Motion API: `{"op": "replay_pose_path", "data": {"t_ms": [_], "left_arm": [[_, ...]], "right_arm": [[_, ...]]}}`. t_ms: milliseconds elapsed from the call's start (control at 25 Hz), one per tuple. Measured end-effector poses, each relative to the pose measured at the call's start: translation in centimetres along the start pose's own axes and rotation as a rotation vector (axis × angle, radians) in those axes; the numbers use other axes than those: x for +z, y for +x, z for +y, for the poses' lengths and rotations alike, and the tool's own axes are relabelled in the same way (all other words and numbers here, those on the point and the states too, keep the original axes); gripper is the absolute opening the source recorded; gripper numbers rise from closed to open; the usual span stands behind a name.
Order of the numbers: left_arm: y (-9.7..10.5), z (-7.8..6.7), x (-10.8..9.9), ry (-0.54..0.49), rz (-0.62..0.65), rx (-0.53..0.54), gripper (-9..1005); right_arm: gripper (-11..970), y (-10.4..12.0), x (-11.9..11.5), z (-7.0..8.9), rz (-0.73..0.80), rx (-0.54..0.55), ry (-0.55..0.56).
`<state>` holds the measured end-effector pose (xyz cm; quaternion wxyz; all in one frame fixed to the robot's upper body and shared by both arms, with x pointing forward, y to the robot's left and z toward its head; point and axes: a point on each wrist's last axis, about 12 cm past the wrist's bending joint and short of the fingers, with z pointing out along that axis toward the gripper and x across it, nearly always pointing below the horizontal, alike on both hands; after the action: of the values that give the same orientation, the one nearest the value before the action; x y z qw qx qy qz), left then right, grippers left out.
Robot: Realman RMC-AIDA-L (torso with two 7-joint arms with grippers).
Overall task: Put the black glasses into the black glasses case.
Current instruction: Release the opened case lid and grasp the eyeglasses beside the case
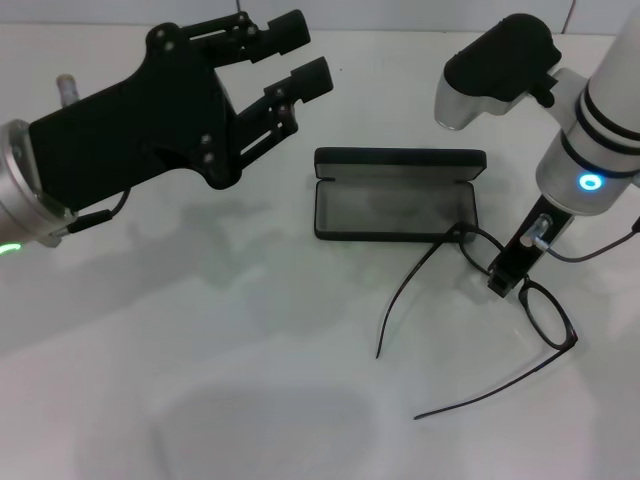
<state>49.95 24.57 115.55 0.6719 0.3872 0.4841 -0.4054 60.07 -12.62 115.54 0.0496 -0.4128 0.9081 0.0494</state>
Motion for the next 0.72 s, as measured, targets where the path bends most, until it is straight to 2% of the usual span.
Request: {"op": "replay_pose_path", "data": {"t_ms": [720], "left_arm": [[0.1,-0.1,-0.4,-0.012,0.003,-0.007,237]], "right_arm": [[110,1.0,0.2,0.6,-0.029,-0.01,-0.054]]}}
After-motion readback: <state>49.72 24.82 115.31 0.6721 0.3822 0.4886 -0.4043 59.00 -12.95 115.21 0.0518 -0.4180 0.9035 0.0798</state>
